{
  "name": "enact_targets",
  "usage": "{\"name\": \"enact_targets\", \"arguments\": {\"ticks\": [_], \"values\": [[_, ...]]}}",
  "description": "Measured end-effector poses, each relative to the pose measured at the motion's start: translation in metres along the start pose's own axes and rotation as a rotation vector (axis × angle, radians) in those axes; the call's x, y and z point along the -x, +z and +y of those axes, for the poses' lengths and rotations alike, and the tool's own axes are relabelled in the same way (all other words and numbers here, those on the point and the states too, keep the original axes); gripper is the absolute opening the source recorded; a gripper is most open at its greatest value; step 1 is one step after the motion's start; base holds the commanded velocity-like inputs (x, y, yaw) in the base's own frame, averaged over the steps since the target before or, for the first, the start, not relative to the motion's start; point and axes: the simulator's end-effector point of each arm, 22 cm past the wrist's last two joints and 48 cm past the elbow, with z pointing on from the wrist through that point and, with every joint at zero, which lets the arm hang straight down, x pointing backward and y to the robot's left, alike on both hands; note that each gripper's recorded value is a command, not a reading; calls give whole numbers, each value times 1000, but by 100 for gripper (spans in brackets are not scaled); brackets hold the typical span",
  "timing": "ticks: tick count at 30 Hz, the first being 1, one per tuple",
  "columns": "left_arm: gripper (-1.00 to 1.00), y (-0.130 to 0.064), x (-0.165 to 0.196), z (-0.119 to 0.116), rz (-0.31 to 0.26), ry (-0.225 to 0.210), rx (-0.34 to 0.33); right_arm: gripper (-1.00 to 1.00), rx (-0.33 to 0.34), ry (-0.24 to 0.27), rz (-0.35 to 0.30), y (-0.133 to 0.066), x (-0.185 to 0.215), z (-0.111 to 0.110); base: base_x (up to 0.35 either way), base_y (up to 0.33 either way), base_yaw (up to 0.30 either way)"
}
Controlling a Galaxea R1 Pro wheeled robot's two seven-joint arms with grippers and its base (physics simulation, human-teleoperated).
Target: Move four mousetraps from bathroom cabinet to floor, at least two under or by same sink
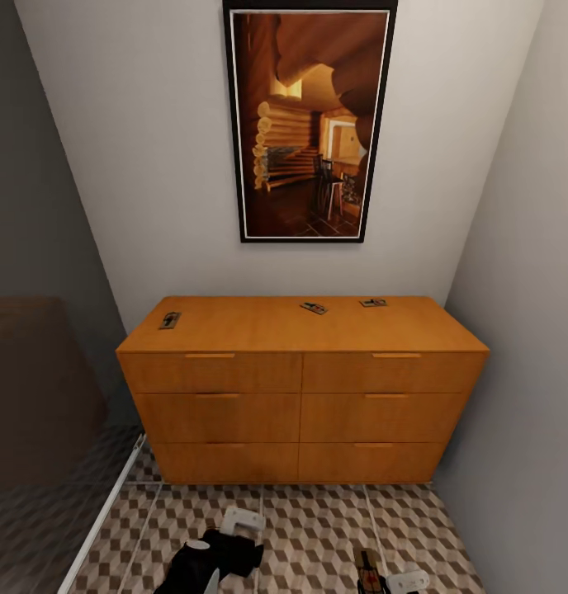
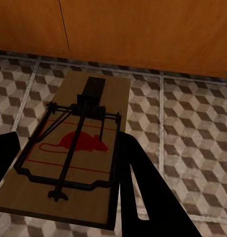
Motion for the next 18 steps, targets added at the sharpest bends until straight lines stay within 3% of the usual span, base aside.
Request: {"name": "enact_targets", "arguments": {"ticks": [5,10,11,18], "values": [[100,-22,33,-11,-18,-2,-16,-100,0,0,1,0,0,0,0,0,0],[100,-55,72,-18,-54,-3,-28,-100,1,0,3,0,0,1,0,0,0],[100,-69,85,-25,-60,6,-38,-100,2,-1,4,0,-1,1,0,0,0],[100,-98,146,-27,-155,38,-37,-100,1,-1,6,0,-1,1,0,0,0]]}}
